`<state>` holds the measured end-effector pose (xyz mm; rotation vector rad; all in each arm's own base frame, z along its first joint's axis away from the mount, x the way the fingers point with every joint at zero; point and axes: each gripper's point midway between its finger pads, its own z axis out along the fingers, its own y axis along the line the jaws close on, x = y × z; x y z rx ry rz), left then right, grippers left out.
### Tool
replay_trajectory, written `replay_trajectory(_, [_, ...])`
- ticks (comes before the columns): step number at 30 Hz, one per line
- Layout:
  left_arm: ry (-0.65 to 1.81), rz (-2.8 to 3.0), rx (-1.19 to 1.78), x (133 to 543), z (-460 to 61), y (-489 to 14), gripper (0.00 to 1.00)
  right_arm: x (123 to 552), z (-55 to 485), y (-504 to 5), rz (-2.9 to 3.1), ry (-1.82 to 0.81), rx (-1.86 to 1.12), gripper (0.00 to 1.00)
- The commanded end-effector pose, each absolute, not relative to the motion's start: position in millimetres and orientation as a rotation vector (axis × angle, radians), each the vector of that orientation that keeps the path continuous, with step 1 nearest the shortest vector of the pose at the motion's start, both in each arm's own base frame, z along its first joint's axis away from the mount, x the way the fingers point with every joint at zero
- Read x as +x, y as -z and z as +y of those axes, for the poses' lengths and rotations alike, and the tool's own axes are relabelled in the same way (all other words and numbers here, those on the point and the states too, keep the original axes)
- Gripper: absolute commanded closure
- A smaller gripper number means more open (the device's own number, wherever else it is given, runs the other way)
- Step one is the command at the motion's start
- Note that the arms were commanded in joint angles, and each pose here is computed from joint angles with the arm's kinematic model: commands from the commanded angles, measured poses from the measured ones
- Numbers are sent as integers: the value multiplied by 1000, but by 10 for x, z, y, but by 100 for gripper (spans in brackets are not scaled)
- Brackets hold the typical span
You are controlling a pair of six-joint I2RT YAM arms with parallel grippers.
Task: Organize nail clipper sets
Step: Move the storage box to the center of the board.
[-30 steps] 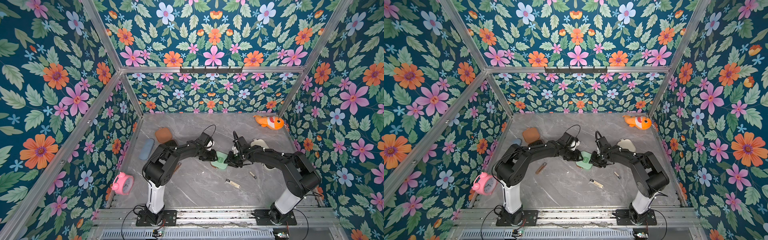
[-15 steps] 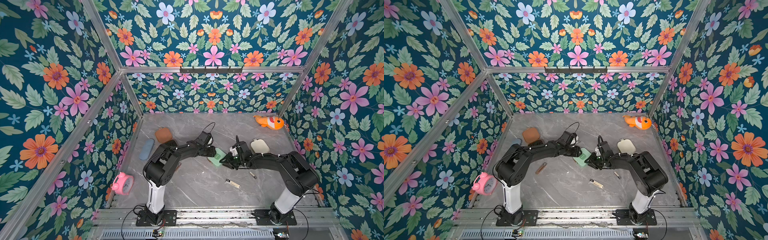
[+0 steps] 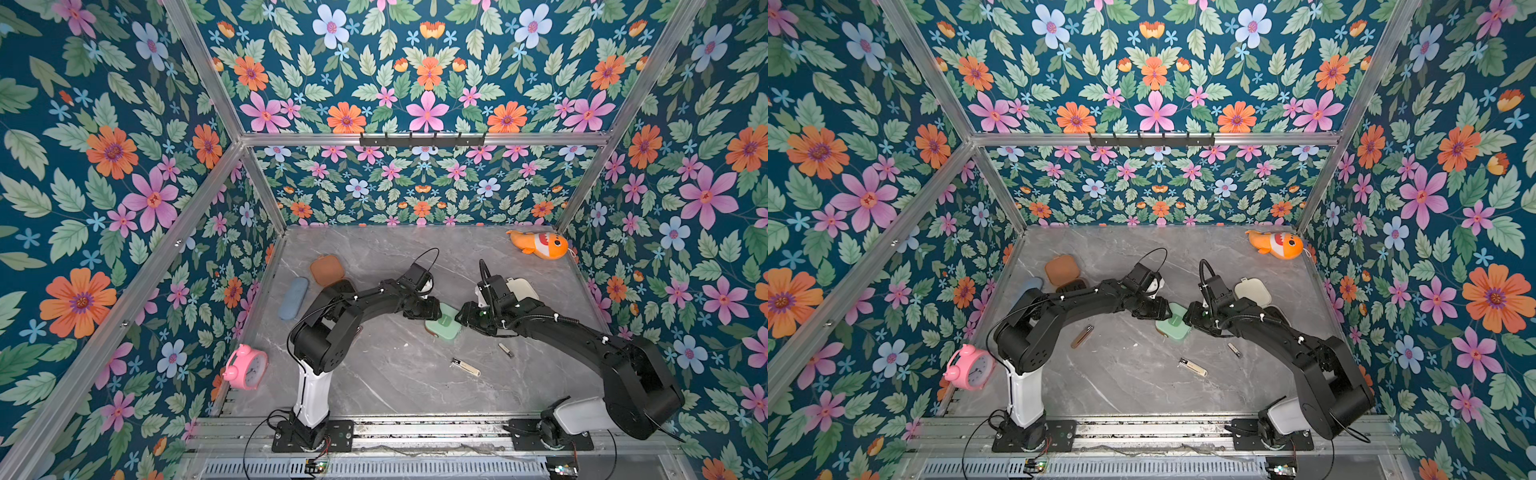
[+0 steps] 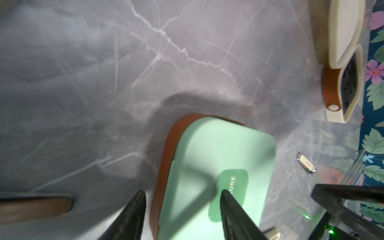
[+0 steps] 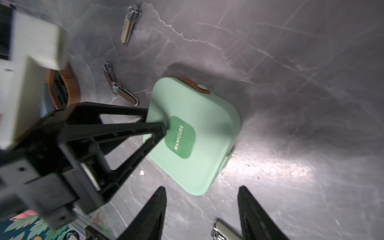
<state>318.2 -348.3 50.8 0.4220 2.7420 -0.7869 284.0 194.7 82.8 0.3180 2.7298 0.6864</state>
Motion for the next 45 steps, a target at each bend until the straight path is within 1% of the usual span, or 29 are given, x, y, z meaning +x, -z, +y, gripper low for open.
replay_trajectory(1, [742, 2712, 380, 3275, -3397, -727, 37, 2680, 1791, -733, 2799, -507, 263, 40])
replay_trajectory(4, [728, 2646, 329, 3374, -3279, -1027, 34, 2572, 1868, -710, 2829, -412, 179, 34])
replay_trajectory(5, [722, 2622, 307, 3400, -3217, -1129, 33, 2542, 1900, -693, 2838, -387, 160, 27])
replay_trajectory(9, [706, 2550, 202, 3440, -2885, -1429, 31, 2492, 2003, -568, 2869, -339, 145, 24])
replay_trajectory(12, [709, 2513, 135, 3385, -2615, -1562, 30, 2508, 2089, -469, 2890, -314, 130, 21])
replay_trajectory(13, [709, 2499, 112, 3373, -2521, -1605, 30, 2520, 2126, -443, 2898, -300, 118, 17])
replay_trajectory(15, [712, 2491, 72, 3317, -2346, -1634, 29, 2567, 2188, -409, 2907, -268, 100, 4])
replay_trajectory(16, [712, 2493, 52, 3281, -2262, -1625, 29, 2606, 2226, -376, 2913, -255, 95, 1])
replay_trajectory(19, [708, 2494, 11, 3183, -2074, -1590, 29, 2720, 2302, -270, 2929, -215, 123, 0])
replay_trajectory(23, [711, 2511, -22, 3053, -1955, -1492, 29, 2914, 2278, -173, 2922, -76, 217, 0])
replay_trajectory(28, [729, 2514, -34, 2975, -1923, -1448, 29, 3190, 2169, -161, 2889, -61, 350, 1])
replay_trajectory(32, [753, 2514, -27, 2955, -1947, -1441, 29, 3480, 1978, -214, 2868, -122, 418, 8])
replay_trajectory(34, [767, 2513, -26, 2954, -1967, -1429, 29, 3645, 1824, -264, 2855, -113, 430, 10])
replay_trajectory(39, [808, 2503, -30, 2970, -2017, -1403, 30, 4015, 1486, -382, 2848, -119, 388, 12])
replay_trajectory(42, [820, 2501, -23, 2988, -2044, -1393, 30, 4165, 1391, -515, 2837, -142, 306, 12])
replay_trajectory(45, [827, 2505, -11, 3005, -2070, -1374, 30, 4221, 1328, -683, 2831, -144, 248, 12])
